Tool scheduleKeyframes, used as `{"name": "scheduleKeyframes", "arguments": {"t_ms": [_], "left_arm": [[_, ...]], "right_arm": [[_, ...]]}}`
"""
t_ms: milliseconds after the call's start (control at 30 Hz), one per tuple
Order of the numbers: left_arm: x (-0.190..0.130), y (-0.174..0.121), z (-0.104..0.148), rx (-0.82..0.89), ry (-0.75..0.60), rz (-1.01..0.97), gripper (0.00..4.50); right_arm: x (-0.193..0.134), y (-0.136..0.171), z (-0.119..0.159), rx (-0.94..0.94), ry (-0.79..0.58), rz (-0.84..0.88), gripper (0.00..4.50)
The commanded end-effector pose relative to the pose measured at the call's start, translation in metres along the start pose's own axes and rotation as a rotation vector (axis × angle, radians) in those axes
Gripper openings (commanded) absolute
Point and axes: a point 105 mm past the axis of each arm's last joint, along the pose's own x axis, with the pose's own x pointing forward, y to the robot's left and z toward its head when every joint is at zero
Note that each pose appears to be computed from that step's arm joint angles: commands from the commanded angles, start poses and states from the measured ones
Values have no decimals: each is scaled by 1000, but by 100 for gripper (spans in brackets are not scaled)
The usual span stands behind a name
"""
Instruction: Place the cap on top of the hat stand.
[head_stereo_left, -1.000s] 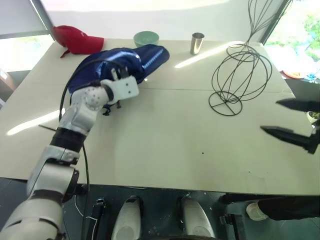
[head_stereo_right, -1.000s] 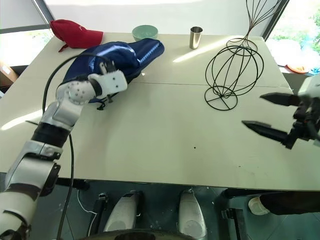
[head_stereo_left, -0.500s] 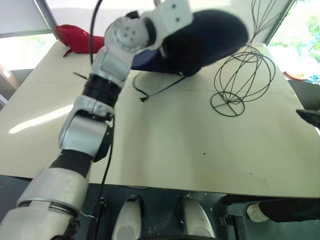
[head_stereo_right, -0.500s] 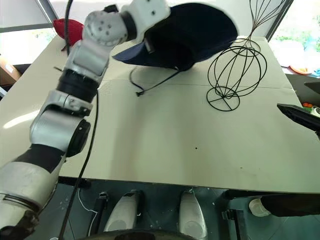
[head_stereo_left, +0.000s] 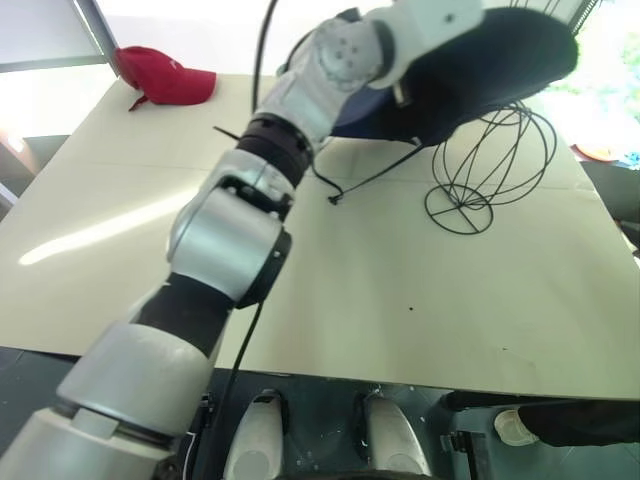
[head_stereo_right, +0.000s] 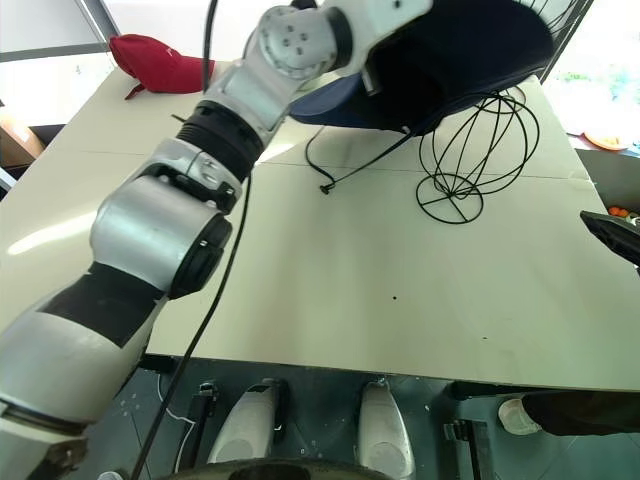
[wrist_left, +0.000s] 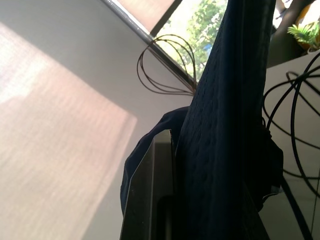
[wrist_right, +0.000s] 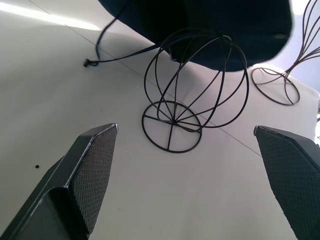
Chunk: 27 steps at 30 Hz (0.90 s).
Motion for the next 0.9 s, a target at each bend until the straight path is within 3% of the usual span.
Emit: {"name": "scheduleKeyframes", "arguments": {"t_ms": [33, 167, 333, 567, 900], "left_arm": [[5, 7, 44, 50, -140, 36, 0], [7, -15, 61, 194, -250, 17, 0], [1, -53, 58, 385, -369, -1, 0], [-31, -125, 14, 576, -487, -159, 0], [-49, -169, -24, 783, -506, -274, 0]], "right_arm": [[-13, -4, 10, -22, -32, -62, 450], [-19, -3, 10, -13, -34, -79, 450], [-22, -3, 10, -1, -40, -101, 450], [-32, -3, 3, 12, 5, -117, 450], [-42, -7, -9, 42, 52, -156, 450]]}}
